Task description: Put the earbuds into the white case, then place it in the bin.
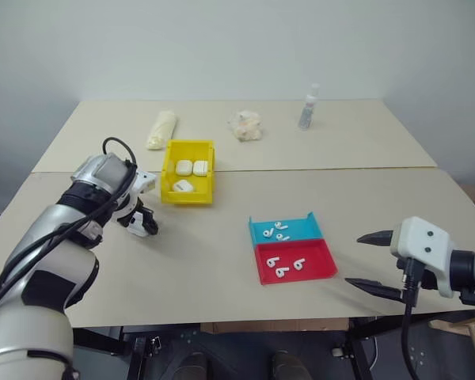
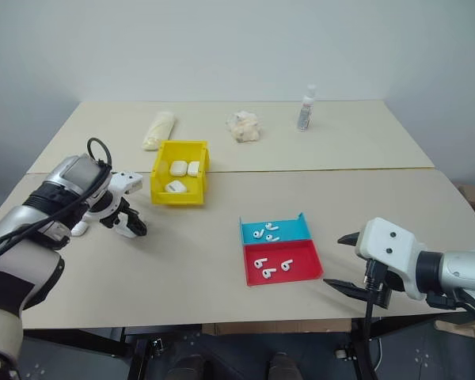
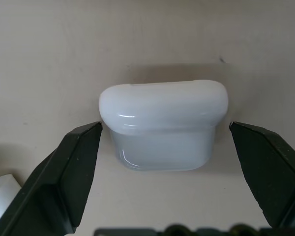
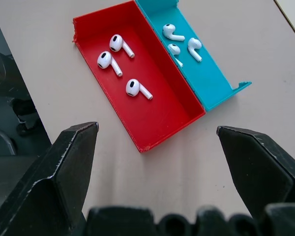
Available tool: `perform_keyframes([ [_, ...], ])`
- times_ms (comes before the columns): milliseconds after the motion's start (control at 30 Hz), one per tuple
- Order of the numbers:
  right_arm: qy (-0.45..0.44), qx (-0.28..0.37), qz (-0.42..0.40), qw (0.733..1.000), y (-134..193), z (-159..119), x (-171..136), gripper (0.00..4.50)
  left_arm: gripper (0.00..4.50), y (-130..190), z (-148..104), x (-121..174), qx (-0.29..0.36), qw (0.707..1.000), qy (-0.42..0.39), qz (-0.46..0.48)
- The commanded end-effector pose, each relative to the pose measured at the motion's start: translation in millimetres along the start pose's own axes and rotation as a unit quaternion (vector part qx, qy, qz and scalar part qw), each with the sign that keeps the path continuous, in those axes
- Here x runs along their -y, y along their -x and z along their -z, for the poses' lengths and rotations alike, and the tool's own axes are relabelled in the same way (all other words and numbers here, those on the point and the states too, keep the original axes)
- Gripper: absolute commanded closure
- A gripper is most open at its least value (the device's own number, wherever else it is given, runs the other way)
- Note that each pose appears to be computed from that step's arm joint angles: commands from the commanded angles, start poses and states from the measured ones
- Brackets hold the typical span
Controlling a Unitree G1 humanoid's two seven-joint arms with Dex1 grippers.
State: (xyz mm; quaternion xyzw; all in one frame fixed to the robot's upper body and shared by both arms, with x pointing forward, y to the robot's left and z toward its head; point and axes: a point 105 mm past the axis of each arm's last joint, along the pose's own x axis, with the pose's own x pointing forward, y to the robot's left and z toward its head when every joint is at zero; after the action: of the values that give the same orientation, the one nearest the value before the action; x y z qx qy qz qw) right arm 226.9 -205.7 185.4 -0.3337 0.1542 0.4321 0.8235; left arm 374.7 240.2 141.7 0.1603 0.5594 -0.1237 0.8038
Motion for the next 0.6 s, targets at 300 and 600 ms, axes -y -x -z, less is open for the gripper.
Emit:
perform_keyframes([
  [300, 0.014, -0.004, 0.015, 1.000, 0.3, -2.1, 1.1, 0.00, 1.72, -2.7, 3.6, -5.0, -0.006, 1.000, 0.024, -0.011],
  [600, 0.035, 0.000, 0.014, 0.999, 6.6, -9.8, 5.0, 0.00, 1.72, 38.8, -28.3, 1.9, 0.131, 0.989, -0.074, 0.002],
])
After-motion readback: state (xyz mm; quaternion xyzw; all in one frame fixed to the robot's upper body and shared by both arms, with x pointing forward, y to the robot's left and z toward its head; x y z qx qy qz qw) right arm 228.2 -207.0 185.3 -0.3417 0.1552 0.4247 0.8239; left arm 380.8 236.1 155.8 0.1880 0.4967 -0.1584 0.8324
